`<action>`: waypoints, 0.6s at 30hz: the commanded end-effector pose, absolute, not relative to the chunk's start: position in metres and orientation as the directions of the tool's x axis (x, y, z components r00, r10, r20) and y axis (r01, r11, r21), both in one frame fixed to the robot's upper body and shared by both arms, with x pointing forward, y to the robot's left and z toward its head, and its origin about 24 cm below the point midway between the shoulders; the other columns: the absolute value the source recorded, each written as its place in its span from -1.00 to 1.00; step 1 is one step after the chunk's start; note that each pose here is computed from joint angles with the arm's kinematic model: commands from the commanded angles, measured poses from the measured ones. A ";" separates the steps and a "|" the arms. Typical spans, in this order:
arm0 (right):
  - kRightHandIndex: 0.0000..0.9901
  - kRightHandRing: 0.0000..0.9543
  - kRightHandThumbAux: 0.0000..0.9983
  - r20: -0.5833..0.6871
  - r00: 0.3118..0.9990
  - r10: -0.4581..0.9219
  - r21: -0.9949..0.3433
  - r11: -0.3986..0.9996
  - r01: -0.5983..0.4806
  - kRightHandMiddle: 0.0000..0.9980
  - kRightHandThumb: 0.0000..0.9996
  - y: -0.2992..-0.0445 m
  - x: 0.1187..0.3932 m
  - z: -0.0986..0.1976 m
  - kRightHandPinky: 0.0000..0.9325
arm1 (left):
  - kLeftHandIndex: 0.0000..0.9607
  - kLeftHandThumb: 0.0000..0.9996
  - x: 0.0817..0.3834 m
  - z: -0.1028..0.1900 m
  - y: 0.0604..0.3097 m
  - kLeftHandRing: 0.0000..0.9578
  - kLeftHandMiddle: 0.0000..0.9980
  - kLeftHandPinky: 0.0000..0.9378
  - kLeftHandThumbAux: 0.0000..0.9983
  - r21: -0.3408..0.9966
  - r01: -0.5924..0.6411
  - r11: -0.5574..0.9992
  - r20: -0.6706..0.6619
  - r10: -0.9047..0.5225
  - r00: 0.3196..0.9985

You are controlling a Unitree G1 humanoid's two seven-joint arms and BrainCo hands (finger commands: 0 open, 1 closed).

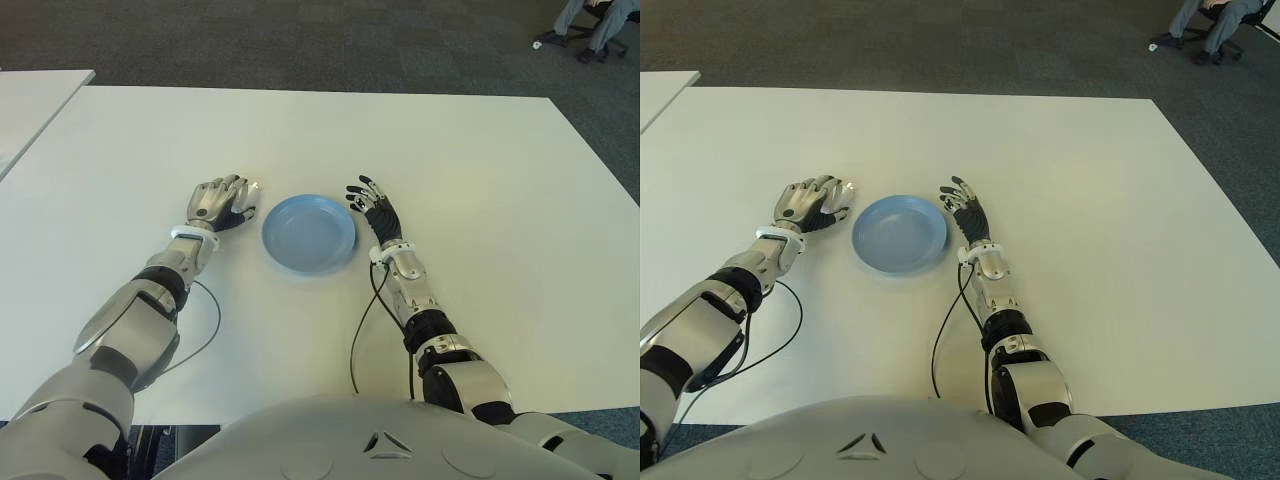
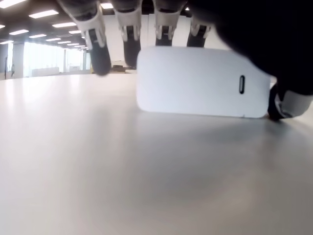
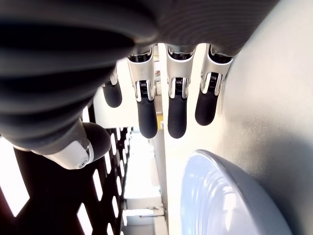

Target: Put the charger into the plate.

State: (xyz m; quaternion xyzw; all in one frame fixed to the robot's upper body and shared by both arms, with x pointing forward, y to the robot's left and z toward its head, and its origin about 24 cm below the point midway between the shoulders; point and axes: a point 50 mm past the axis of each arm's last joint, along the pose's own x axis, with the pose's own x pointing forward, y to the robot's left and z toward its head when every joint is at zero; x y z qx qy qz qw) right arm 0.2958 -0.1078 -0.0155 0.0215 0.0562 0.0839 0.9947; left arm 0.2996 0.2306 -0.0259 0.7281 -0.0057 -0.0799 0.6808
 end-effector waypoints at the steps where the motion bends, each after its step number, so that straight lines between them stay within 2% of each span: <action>1: -0.78 -0.49 0.08 -0.184 0.970 0.156 0.046 0.988 -0.150 -0.47 -1.00 -0.110 0.286 -0.031 -0.53 | -0.43 -0.57 0.269 -0.050 0.247 -0.01 0.00 0.00 0.02 0.957 0.199 -0.211 -0.236 -0.170 0.957; 9: -0.78 -0.49 0.08 -0.186 0.971 0.151 0.043 0.988 -0.146 -0.47 -1.00 -0.111 0.287 -0.031 -0.53 | -0.31 -0.56 0.269 -0.046 0.247 0.22 0.23 0.25 0.05 0.958 0.164 -0.237 -0.218 -0.225 0.950; 13: -0.79 -0.49 0.08 -0.186 0.971 0.150 0.042 0.989 -0.145 -0.47 -1.00 -0.111 0.287 -0.031 -0.53 | -0.22 -0.47 0.270 -0.045 0.247 0.32 0.32 0.35 0.09 0.959 0.169 -0.225 -0.220 -0.222 0.950; 17: -0.78 -0.49 0.09 -0.185 0.971 0.150 0.040 0.989 -0.145 -0.47 -1.00 -0.110 0.288 -0.030 -0.53 | -0.07 -0.29 0.271 -0.045 0.248 0.42 0.41 0.49 0.20 0.960 0.182 -0.215 -0.226 -0.204 0.953; 18: -0.78 -0.48 0.09 -0.185 0.971 0.150 0.040 0.989 -0.145 -0.47 -1.00 -0.110 0.288 -0.030 -0.53 | -0.08 -0.04 0.271 -0.045 0.248 0.47 0.44 0.54 0.27 0.959 0.186 -0.213 -0.229 -0.198 0.953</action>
